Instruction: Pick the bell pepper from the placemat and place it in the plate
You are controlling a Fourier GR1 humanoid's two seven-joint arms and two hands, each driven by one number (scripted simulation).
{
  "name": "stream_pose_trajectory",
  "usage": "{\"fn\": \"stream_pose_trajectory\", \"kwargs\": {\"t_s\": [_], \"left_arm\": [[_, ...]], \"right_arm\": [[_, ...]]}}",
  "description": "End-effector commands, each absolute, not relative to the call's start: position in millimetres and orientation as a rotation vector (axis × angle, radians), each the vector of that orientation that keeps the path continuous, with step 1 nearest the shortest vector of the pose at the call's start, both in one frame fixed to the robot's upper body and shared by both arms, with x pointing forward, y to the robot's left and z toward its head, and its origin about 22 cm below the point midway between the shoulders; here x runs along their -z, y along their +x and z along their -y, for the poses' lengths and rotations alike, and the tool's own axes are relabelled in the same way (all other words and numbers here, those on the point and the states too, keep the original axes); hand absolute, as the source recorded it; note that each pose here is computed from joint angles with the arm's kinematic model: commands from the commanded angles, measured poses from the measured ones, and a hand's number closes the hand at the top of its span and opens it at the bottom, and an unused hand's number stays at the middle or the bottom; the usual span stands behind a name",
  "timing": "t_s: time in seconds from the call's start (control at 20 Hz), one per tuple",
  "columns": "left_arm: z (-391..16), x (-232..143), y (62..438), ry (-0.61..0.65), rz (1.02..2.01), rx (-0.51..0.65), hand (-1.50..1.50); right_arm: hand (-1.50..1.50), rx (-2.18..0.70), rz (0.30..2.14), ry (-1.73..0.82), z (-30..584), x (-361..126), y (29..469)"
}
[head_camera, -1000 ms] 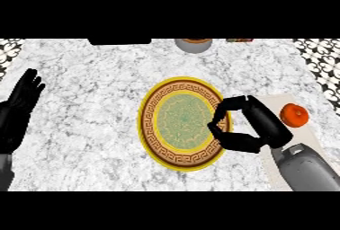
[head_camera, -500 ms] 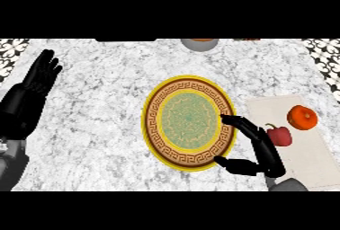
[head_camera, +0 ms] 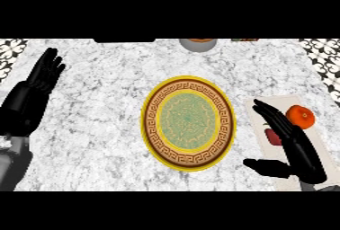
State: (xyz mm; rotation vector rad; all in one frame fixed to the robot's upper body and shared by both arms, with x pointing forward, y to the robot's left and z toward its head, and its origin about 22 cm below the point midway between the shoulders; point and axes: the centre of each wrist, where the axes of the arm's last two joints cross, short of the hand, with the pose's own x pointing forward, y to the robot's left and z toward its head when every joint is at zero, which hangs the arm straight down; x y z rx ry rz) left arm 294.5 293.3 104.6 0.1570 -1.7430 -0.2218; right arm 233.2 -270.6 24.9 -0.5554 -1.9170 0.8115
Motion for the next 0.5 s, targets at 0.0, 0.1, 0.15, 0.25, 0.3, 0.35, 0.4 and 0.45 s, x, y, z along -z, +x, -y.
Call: {"fn": "stream_pose_trajectory", "kwargs": {"t_s": [0.0, 0.1, 0.15, 0.25, 0.3, 0.35, 0.4, 0.45], "left_arm": [[-282.8, -102.3, 293.3, 0.150, 1.733, 0.217, 0.00], [-288.7, -102.7, 293.9, 0.173, 1.733, 0.225, 0.00], [-287.9, -105.2, 292.4, 0.167, 1.742, 0.236, 0.00], [-285.6, -111.4, 295.1, 0.144, 1.737, 0.224, 0.00], [-286.6, -101.5, 291.9, 0.154, 1.750, 0.215, 0.00], [-280.7, -93.2, 293.8, 0.157, 1.727, 0.224, 0.00], [-288.3, -102.5, 295.8, 0.169, 1.744, 0.211, 0.00], [-285.8, -108.3, 287.3, 0.143, 1.732, 0.248, 0.00]], "right_arm": [[-1.50, -0.969, 1.682, -0.765, 288.2, -54.4, 229.3], [-1.50, -1.073, 1.536, -0.827, 294.9, -63.1, 226.5], [-1.50, -1.095, 1.460, -0.835, 290.0, -66.9, 225.5], [-1.50, -1.171, 1.320, -0.885, 295.3, -80.8, 228.9], [-1.50, -1.209, 1.261, -0.896, 293.8, -88.7, 226.0], [-1.50, -1.264, 1.164, -0.869, 293.3, -86.2, 223.4], [-1.50, -1.259, 1.125, -0.876, 283.6, -85.1, 218.7], [-1.50, -1.258, 1.081, -0.861, 276.6, -91.1, 221.1]]}}
